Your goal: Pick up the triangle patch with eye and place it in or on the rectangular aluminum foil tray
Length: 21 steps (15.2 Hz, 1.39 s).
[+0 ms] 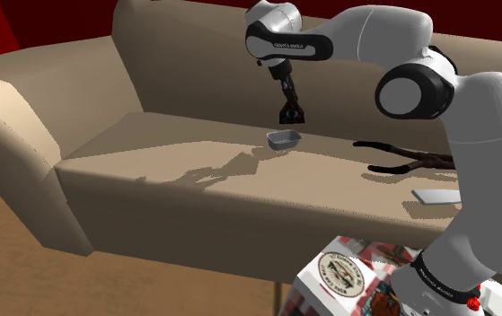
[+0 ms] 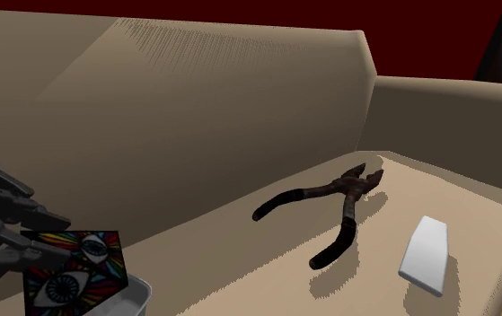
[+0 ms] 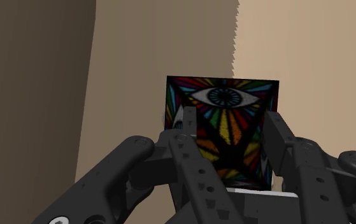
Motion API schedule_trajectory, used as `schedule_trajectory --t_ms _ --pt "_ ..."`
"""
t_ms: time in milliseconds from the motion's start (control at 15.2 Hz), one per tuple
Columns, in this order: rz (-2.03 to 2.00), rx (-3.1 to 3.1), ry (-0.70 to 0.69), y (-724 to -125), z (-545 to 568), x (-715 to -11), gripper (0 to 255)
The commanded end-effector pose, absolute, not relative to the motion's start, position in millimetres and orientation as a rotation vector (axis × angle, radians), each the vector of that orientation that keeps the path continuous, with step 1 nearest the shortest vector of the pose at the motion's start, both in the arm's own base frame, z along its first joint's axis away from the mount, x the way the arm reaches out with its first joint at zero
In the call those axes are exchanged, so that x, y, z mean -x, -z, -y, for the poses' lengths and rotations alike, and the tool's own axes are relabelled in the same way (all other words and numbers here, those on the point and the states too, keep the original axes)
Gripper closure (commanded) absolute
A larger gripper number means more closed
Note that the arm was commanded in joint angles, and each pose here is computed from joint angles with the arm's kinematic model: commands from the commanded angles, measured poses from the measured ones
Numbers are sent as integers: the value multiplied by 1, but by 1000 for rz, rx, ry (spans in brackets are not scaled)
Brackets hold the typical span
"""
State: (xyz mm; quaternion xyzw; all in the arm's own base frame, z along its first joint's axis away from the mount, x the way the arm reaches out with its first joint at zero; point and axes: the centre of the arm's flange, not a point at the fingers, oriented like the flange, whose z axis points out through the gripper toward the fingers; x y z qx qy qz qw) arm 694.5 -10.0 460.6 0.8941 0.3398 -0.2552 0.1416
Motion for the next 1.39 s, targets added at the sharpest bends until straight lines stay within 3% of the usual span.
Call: schedule_trajectory --t_ms 0,660,1188,1254,1320 --pt "-980 -2581 736 -451 11 -694 255" --pt "-980 -2581 736 -398 11 -694 255" --pt "-980 -2581 736 -398 11 -694 255" --pt "-980 -2581 736 -398 11 -694 0" --pt "-980 -2581 735 -398 11 -694 0"
